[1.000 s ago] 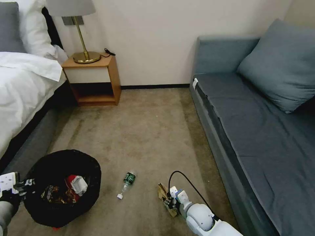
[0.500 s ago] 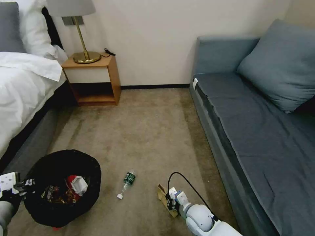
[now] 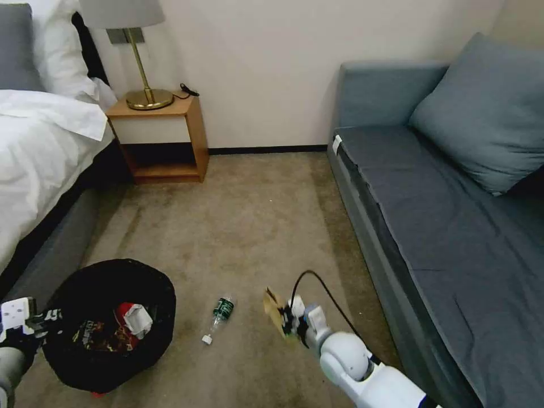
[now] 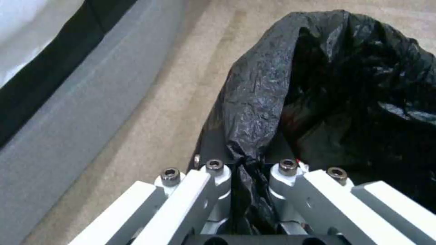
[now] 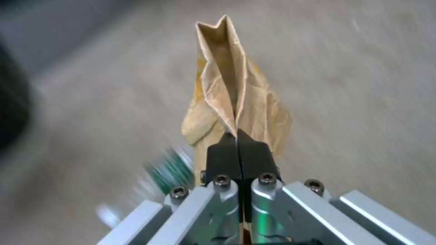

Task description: Pick up the trash bin, then pick up the garbage on the floor and place it into the trash bin.

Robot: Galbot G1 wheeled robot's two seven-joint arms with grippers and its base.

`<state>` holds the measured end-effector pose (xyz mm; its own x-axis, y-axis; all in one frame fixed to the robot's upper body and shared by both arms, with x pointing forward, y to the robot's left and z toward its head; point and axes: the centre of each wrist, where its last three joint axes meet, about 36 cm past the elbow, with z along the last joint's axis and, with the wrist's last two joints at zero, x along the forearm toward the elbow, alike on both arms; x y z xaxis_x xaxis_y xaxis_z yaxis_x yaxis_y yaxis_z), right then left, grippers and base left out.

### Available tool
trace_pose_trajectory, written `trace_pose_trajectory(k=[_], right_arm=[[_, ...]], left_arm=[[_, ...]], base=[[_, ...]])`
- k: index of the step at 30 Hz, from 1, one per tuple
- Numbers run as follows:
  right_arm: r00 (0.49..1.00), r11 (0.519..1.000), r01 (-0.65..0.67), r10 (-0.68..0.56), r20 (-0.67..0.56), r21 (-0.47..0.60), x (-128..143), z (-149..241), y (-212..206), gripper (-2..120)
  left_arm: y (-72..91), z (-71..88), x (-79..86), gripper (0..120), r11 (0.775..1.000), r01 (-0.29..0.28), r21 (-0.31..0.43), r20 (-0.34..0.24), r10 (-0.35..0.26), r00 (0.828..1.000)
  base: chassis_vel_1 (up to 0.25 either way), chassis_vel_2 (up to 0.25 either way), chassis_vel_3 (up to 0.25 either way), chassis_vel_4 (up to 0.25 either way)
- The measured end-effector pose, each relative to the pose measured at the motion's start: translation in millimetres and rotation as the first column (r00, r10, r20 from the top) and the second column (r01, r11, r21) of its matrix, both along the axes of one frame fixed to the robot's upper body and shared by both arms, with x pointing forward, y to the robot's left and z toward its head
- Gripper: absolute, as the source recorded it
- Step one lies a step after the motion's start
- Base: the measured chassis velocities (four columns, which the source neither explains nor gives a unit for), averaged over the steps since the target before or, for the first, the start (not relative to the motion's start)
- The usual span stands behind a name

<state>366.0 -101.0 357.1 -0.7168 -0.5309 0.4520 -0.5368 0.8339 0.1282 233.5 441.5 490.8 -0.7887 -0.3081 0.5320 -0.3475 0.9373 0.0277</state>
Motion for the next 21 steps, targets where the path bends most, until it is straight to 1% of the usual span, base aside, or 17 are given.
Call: trace_pose_trajectory(k=[1, 2, 3, 4, 5, 6, 8, 10, 11, 12, 15, 16, 19, 20, 21], right_arm=[[1.0, 0.999, -0.011, 0.01, 0.022, 0.048, -0.3, 14.6, 7.4, 0], [0.997, 0.988, -0.041, 0.031, 0.066, 0.149, -2.2, 39.2, 24.2, 0], [0.996, 0.98, -0.055, 0.04, 0.081, 0.192, -2.9, 47.8, 31.9, 0], [0.996, 0.98, -0.055, 0.04, 0.081, 0.192, -2.9, 47.8, 31.9, 0], [0.994, 0.97, -0.069, 0.048, 0.096, 0.235, -3.1, 55.4, 39.3, 0], [0.99, 0.95, -0.1, 0.066, 0.123, 0.297, -3.8, 64.6, 53.0, 0], [0.981, 0.922, -0.15, 0.093, 0.17, 0.356, -1.6, 74.2, 76.1, 0], [0.979, 0.918, -0.159, 0.099, 0.179, 0.364, -1.0, 75.2, 81.3, 0], [0.969, 0.898, -0.203, 0.127, 0.212, 0.39, 0.8, 78.6, 108.0, 0], [0.969, 0.898, -0.203, 0.127, 0.212, 0.39, 0.8, 78.6, 108.0, 0], [0.958, 0.875, -0.248, 0.157, 0.241, 0.415, 4.5, 84.1, 161.2, 0], [0.958, 0.875, -0.248, 0.157, 0.241, 0.415, 4.5, 84.1, 161.2, 0], [0.953, 0.874, -0.267, 0.176, 0.247, 0.406, 1.5, 86.1, 203.2, 0], [0.953, 0.874, -0.267, 0.176, 0.247, 0.406, 1.5, 86.1, 203.2, 0], [0.951, 0.875, -0.272, 0.181, 0.25, 0.401, -0.5, 86.7, 213.3, 0]], left_arm=[[-0.2, 0.0, -0.3, 6, 1.0, 0.0, 0.0, 0.0, 0.0, 1.0], [-1.1, 0.7, -1.2, 6, 1.0, 0.001, 0.001, 0.0, -0.001, 1.0], [-1.6, 1.1, -1.6, 6, 1.0, 0.002, 0.002, 0.0, -0.002, 1.0], [-1.6, 1.1, -1.6, 6, 1.0, 0.002, 0.002, 0.0, -0.002, 1.0], [-1.9, 1.6, -1.9, 6, 1.0, 0.002, 0.003, 0.0, -0.002, 1.0], [-2.5, 2.4, -2.3, 6, 1.0, 0.003, 0.004, 0.001, -0.003, 1.0], [-3.6, 3.8, -3.1, 6, 1.0, 0.004, 0.006, 0.004, -0.004, 1.0], [-3.9, 4.1, -3.3, 6, 1.0, 0.004, 0.007, 0.004, -0.004, 1.0], [-4.7, 4.8, -4.0, 6, 1.0, 0.004, 0.007, 0.006, -0.004, 1.0], [-4.7, 4.8, -4.0, 6, 1.0, 0.004, 0.007, 0.006, -0.004, 1.0], [-5.1, 5.3, -4.9, 6, 1.0, 0.003, 0.008, 0.006, -0.003, 1.0], [-5.1, 5.3, -4.9, 6, 1.0, 0.003, 0.008, 0.006, -0.003, 1.0], [-5.7, 5.6, -5.5, 6, 1.0, 0.002, 0.008, 0.006, -0.003, 1.0], [-5.7, 5.6, -5.5, 6, 1.0, 0.002, 0.008, 0.006, -0.003, 1.0], [-5.9, 5.7, -5.5, 6, 1.0, 0.003, 0.008, 0.007, -0.003, 1.0]], base=[[0.0, 0.0, 0.0, 0.0], [0.0, 0.0, 0.0, 0.0], [0.0, 0.0, 0.0, 0.0], [0.0, 0.0, 0.0, 0.0], [0.0, 0.0, 0.0, 0.0], [0.0, 0.0, 0.0, 0.0], [0.0, 0.0, 0.0, 0.0], [0.0, 0.0, 0.0, 0.0], [0.0, 0.0, 0.0, 0.0], [0.0, 0.0, 0.0, 0.0], [0.0, 0.0, 0.0, 0.0], [0.0, 0.0, 0.0, 0.0], [0.0, 0.0, 0.0, 0.0], [0.0, 0.0, 0.0, 0.0], [0.0, 0.0, 0.0, 0.0]])
